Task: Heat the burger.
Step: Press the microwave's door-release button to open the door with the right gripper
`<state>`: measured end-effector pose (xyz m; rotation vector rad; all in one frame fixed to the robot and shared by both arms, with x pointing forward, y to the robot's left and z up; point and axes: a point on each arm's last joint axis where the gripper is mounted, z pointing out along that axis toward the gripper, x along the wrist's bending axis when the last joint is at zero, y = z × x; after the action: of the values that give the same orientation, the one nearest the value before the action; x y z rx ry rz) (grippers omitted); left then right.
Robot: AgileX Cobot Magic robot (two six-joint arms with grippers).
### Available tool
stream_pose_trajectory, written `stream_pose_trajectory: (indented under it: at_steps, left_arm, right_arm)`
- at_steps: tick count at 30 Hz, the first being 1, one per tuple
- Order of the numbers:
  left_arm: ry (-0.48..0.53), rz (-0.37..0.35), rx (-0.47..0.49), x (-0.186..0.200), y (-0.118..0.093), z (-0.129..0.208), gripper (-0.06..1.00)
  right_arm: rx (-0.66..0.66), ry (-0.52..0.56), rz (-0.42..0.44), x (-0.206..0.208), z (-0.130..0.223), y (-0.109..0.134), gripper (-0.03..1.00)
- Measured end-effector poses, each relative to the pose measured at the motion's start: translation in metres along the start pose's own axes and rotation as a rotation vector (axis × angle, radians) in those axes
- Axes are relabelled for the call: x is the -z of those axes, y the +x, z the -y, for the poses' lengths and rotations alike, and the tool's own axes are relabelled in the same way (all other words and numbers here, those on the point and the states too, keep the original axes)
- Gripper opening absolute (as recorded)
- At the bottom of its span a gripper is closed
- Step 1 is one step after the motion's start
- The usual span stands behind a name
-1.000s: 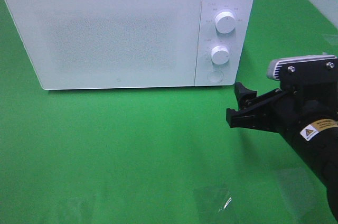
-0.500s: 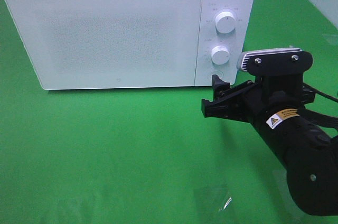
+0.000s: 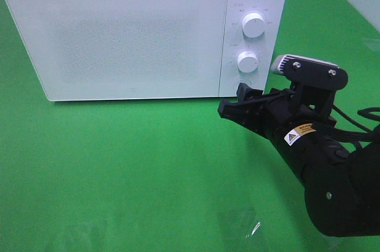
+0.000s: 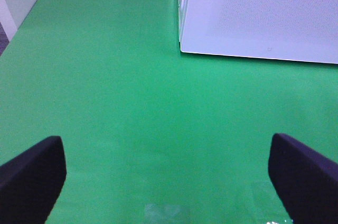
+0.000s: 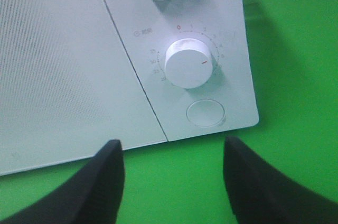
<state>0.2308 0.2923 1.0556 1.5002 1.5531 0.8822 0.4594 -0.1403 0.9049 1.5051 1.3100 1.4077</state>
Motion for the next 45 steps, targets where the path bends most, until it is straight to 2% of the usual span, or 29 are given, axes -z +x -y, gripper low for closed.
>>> stream_pose_trajectory:
  at_steps: [1,2,3,4,5,7,8,9,10,11,12,13,14,16,20,27,35,45]
  left_arm:
    - [0.000,0.000,0.000,0.000,0.000,0.000,0.98]
    - [0.000,0.000,0.000,0.000,0.000,0.000,0.98]
    - [0.000,0.000,0.000,0.000,0.000,0.000,0.98]
    - [0.000,0.000,0.000,0.000,0.000,0.000,0.98]
    - [0.000,0.000,0.000,0.000,0.000,0.000,0.98]
    - [0.000,0.000,0.000,0.000,0.000,0.000,0.98]
    - [0.000,0.000,0.000,0.000,0.000,0.000,0.98]
    - [0.000,0.000,0.000,0.000,0.000,0.000,0.98]
    - [0.000,0.000,0.000,0.000,0.000,0.000,0.98]
    - [0.000,0.000,0.000,0.000,0.000,0.000,0.98]
    - [0.000,0.000,0.000,0.000,0.000,0.000,0.98]
    - [0.000,0.000,0.000,0.000,0.000,0.000,0.98]
    - [0.000,0.000,0.000,0.000,0.000,0.000,0.98]
    - [0.000,0.000,0.000,0.000,0.000,0.000,0.98]
    - [0.000,0.000,0.000,0.000,0.000,0.000,0.98]
    - [0.000,0.000,0.000,0.000,0.000,0.000,0.98]
    - [0.000,0.000,0.000,0.000,0.000,0.000,0.98]
    - [0.000,0.000,0.000,0.000,0.000,0.000,0.98]
  right_arm:
    - [0.000,0.000,0.000,0.000,0.000,0.000,0.56]
    - [-0.073,0.000,0.000,0.000,0.000,0.000,0.50]
    - [-0.073,0.000,0.000,0.000,0.000,0.000,0.50]
    - [-0.221,0.000,0.000,0.000,0.000,0.000,0.41]
    - [-0.221,0.000,0.000,0.000,0.000,0.000,0.41]
    - [-0.558,0.000,0.000,0.000,0.000,0.000,0.25]
    - [-0.558,0.000,0.000,0.000,0.000,0.000,0.25]
    - [-0.649,0.000,0.000,0.000,0.000,0.000,0.22]
    - [-0.649,0.000,0.000,0.000,0.000,0.000,0.22]
    - [-0.812,0.000,0.000,0.000,0.000,0.000,0.17]
    - [-0.812,0.000,0.000,0.000,0.000,0.000,0.17]
    - [-0.930,0.000,0.000,0.000,0.000,0.000,0.14]
    - [-0.930,0.000,0.000,0.000,0.000,0.000,0.14]
    - [-1.088,0.000,0.001,0.000,0.000,0.000,0.08]
    - [-1.164,-0.001,0.002,0.000,0.000,0.000,0.00]
    - [-1.207,0.008,0.013,0.000,0.001,-0.001,0.00]
    - [-1.227,0.044,0.095,-0.004,0.005,-0.009,0.00]
    - [-1.239,0.039,0.068,-0.039,0.001,-0.013,0.00]
